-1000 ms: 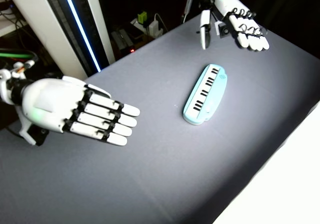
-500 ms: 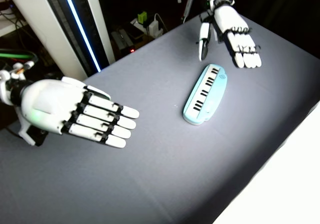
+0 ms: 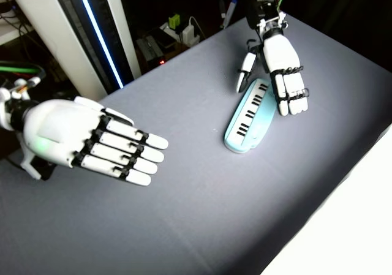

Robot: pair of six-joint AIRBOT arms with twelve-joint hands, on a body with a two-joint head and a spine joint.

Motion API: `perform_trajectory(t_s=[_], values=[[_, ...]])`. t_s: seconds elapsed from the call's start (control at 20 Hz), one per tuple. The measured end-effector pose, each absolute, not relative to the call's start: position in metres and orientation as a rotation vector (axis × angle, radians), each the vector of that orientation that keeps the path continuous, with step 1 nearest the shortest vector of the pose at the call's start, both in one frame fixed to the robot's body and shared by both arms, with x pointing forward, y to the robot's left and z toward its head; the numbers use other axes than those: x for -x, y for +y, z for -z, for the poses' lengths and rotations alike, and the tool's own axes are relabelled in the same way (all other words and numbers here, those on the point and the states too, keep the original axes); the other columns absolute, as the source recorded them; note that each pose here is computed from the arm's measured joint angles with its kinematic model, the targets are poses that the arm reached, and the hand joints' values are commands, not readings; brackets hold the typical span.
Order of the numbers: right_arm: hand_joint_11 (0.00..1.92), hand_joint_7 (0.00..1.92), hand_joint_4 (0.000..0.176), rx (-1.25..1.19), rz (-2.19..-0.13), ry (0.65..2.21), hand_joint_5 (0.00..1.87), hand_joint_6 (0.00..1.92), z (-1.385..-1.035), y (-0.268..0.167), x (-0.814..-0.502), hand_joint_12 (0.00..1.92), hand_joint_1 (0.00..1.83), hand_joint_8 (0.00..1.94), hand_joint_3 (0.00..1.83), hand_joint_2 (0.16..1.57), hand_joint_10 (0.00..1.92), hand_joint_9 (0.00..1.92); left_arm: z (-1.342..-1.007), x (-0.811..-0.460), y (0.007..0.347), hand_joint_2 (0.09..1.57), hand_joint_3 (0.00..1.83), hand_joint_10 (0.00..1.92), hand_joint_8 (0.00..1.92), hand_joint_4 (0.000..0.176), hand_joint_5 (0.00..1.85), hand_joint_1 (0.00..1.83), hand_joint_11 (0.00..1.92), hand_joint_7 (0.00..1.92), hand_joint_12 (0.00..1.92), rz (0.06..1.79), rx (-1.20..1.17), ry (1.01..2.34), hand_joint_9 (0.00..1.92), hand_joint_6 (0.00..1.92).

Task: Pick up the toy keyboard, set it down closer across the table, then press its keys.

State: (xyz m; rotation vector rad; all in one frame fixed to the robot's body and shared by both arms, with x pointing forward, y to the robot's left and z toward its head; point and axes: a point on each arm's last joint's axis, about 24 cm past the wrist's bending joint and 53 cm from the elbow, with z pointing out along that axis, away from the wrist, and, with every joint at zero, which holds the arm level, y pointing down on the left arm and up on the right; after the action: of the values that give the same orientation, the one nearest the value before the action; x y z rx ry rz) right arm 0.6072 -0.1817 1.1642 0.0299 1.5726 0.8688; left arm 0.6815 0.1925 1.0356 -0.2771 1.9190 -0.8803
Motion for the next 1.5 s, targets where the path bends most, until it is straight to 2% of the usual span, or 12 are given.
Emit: perform_trajectory(t_s=[0.25, 0.35, 0.6, 0.85, 0.9, 1.0, 1.05, 1.1, 1.2, 1.3, 1.45, 1.5], values=[[0.00, 0.00, 0.000, -0.028, -0.872, 1.574, 0.00, 0.00, -1.163, -0.180, -0.607, 0.00, 0.28, 0.00, 0.00, 1.40, 0.00, 0.00, -1.019, -0.687, 0.178, 0.94, 0.00, 0.00, 0.00, 0.083, 0.00, 0.73, 0.00, 0.00, 0.00, 0.856, 0.235, 1.983, 0.00, 0.00], [0.00, 0.00, 0.000, -0.034, -0.871, 1.574, 0.00, 0.00, -1.163, -0.181, -0.607, 0.00, 0.28, 0.00, 0.00, 1.40, 0.00, 0.00, -1.008, -0.685, 0.176, 0.93, 0.00, 0.00, 0.00, 0.070, 0.00, 0.71, 0.00, 0.00, 0.00, 0.846, 0.241, 2.018, 0.00, 0.00], [0.00, 0.00, 0.000, -0.034, -0.871, 1.574, 0.00, 0.00, -1.163, -0.181, -0.607, 0.00, 0.30, 0.00, 0.00, 1.40, 0.00, 0.00, -1.005, -0.687, 0.175, 0.92, 0.00, 0.00, 0.00, 0.097, 0.00, 0.75, 0.00, 0.00, 0.00, 0.834, 0.227, 2.034, 0.00, 0.00], [0.00, 0.00, 0.000, -0.037, -0.874, 1.583, 0.00, 0.00, -1.159, -0.180, -0.606, 0.00, 0.27, 0.00, 0.00, 1.40, 0.00, 0.00, -1.002, -0.690, 0.172, 0.99, 0.02, 0.00, 0.00, 0.081, 0.00, 0.83, 0.04, 0.00, 0.02, 0.838, 0.240, 2.044, 0.00, 0.00], [0.00, 0.00, 0.000, -0.037, -0.874, 1.582, 0.00, 0.00, -1.160, -0.180, -0.606, 0.00, 0.29, 0.00, 0.00, 1.40, 0.00, 0.00, -1.001, -0.689, 0.172, 1.10, 0.00, 0.08, 0.00, 0.016, 0.29, 1.11, 0.14, 0.25, 0.98, 0.842, 0.241, 2.045, 0.32, 0.00], [0.00, 0.00, 0.000, -0.039, -0.875, 1.583, 0.00, 0.00, -1.160, -0.181, -0.606, 0.00, 0.30, 0.00, 0.00, 1.40, 0.00, 0.00, -1.011, -0.692, 0.168, 1.11, 0.00, 0.87, 0.24, 0.000, 0.46, 1.36, 0.53, 0.58, 1.50, 0.877, 0.253, 2.005, 0.57, 0.56], [0.00, 0.00, 0.000, -0.038, -0.876, 1.583, 0.00, 0.00, -1.160, -0.180, -0.606, 0.00, 0.30, 0.00, 0.00, 1.40, 0.00, 0.00, -1.020, -0.695, 0.163, 1.20, 0.02, 1.40, 1.28, 0.000, 0.37, 1.44, 0.74, 0.64, 1.69, 0.897, 0.241, 1.973, 0.63, 1.07], [0.00, 0.00, 0.000, -0.036, -0.877, 1.582, 0.00, 0.00, -1.160, -0.180, -0.606, 0.00, 0.30, 0.00, 0.00, 1.40, 0.00, 0.00, -1.022, -0.693, 0.162, 1.33, 0.02, 1.65, 1.66, 0.000, 0.48, 1.29, 0.77, 0.53, 1.84, 0.904, 0.236, 1.970, 0.53, 1.57], [0.00, 0.00, 0.000, -0.048, -0.873, 1.587, 0.00, 0.00, -1.158, -0.182, -0.607, 0.00, 0.31, 0.00, 0.00, 1.40, 0.00, 0.00, -1.022, -0.692, 0.161, 1.38, 0.01, 1.75, 1.79, 0.000, 0.48, 1.25, 0.78, 0.48, 1.92, 0.910, 0.238, 1.969, 0.48, 1.72], [0.00, 0.00, 0.000, -0.044, -0.875, 1.586, 0.00, 0.00, -1.158, -0.181, -0.606, 0.00, 0.27, 0.00, 0.00, 1.40, 0.00, 0.00, -1.023, -0.691, 0.160, 1.34, 0.00, 1.79, 1.73, 0.000, 0.20, 1.43, 0.42, 0.42, 1.92, 0.911, 0.228, 1.966, 0.56, 1.61], [0.00, 0.00, 0.000, -0.048, -0.880, 1.579, 0.00, 0.00, -1.160, -0.182, -0.606, 0.00, 0.25, 0.00, 0.00, 1.40, 0.00, 0.00, -1.028, -0.689, 0.160, 1.19, 0.00, 1.50, 1.53, 0.000, 0.21, 1.58, 0.66, 0.30, 1.84, 0.911, 0.212, 1.960, 0.71, 1.44], [0.00, 0.00, 0.000, -0.051, -0.880, 1.570, 0.00, 0.00, -1.162, -0.183, -0.606, 0.00, 0.25, 0.00, 0.00, 1.40, 0.00, 0.00, -1.028, -0.689, 0.160, 1.25, 0.01, 1.63, 1.59, 0.000, 0.24, 1.48, 0.71, 0.45, 1.90, 0.908, 0.205, 1.960, 0.69, 1.44]])
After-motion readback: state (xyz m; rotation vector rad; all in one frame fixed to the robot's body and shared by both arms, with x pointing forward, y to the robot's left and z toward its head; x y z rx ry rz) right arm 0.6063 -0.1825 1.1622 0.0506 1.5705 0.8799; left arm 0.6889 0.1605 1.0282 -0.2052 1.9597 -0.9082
